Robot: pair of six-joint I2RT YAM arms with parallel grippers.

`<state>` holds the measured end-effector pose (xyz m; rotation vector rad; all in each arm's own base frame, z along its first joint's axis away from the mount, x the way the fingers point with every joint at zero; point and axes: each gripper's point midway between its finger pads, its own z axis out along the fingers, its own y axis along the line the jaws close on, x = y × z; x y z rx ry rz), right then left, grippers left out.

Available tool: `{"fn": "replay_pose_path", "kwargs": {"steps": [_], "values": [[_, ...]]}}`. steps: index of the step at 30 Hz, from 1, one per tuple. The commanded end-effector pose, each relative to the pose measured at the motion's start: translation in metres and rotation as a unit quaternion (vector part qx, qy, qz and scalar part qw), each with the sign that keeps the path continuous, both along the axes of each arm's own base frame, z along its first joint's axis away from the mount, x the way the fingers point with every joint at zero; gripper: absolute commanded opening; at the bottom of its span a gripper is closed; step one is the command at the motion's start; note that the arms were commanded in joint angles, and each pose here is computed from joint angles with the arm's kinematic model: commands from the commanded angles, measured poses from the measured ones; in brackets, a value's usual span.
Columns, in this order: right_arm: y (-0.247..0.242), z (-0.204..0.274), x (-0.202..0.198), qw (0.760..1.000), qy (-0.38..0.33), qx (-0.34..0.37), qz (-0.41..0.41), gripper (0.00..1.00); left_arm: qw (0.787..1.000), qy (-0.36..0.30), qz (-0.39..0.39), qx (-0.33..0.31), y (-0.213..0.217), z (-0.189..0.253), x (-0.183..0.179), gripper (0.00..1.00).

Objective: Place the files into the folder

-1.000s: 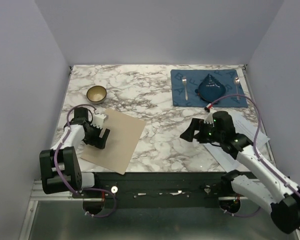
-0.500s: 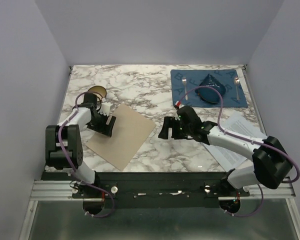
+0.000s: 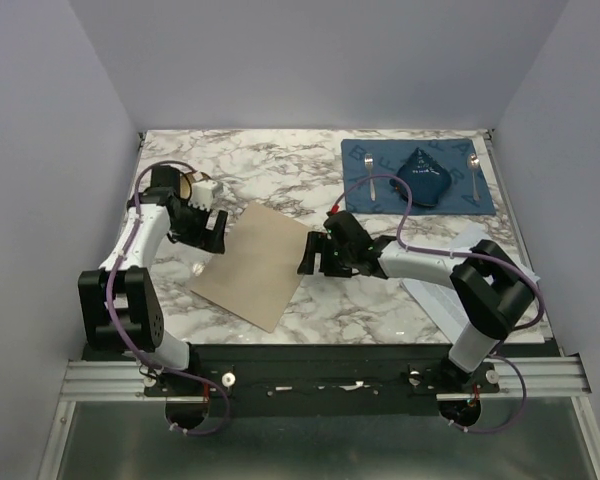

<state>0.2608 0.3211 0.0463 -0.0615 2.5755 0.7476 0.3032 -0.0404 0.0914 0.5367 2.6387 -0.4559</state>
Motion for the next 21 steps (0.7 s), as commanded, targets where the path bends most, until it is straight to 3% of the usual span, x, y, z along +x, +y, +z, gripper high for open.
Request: {"fn": "replay_pose_path", "kwargs": {"steps": [1, 5, 8, 15, 21], "values": [[0.016, 0.014, 0.013, 1.000, -0.020, 0.021, -0.009, 0.87, 0.999, -0.031, -0.011, 0.041, 0.031, 0.019, 0.004, 0.99], [0.014, 0.014, 0.012, 1.000, -0.020, 0.021, -0.010, 0.87, 0.980, -0.041, 0.059, 0.187, 0.103, -0.021, 0.025, 0.99], [0.011, 0.017, 0.010, 0.999, -0.022, 0.022, -0.011, 0.87, 0.962, -0.061, 0.081, 0.254, 0.131, -0.037, 0.030, 0.97], [0.008, 0.023, 0.009, 0.999, -0.026, 0.020, -0.011, 0.87, 0.960, -0.068, 0.047, 0.269, 0.122, -0.051, 0.021, 0.96], [-0.002, 0.022, 0.004, 0.999, -0.023, 0.010, -0.020, 0.87, 0.967, -0.067, -0.031, 0.246, 0.080, -0.056, -0.002, 0.96]]}}
